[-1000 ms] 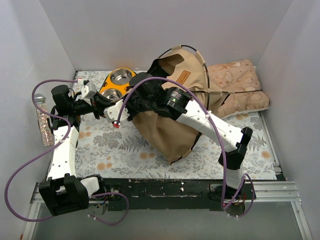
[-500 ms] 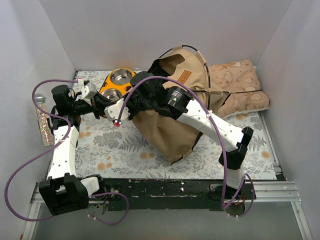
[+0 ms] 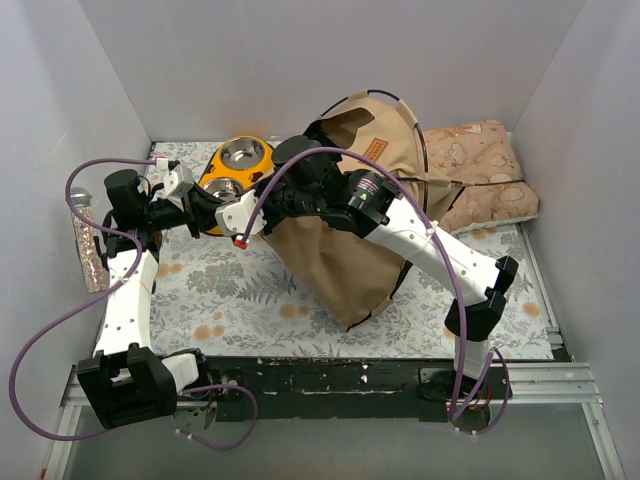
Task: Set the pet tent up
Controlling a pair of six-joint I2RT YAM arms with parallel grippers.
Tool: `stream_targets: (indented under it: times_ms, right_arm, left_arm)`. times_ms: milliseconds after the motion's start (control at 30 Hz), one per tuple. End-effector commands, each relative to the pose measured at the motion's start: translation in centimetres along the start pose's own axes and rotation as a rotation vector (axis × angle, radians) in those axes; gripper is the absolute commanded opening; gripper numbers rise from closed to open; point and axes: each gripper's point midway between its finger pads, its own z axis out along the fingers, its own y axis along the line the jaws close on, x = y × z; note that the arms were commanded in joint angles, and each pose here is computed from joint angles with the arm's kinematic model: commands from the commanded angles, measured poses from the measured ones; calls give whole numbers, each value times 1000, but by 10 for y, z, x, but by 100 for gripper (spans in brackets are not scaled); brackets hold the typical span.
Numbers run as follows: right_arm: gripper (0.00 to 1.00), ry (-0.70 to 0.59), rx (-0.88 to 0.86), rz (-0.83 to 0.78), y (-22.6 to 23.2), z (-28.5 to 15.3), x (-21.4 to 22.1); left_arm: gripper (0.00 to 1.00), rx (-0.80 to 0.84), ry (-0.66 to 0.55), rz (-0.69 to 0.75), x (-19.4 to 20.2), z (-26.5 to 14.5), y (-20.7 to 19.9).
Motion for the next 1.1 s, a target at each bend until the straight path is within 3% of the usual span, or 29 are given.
stream_targets:
  times_ms: [0, 1067]
  right_arm:
    - [1, 66, -3, 13, 0, -16, 18]
    - [1, 77, -82, 7, 21, 16, 26]
  left_arm:
    - [0, 152, -55, 56, -20, -2, -32]
    - [0, 173, -59, 67, -28, -1, -38]
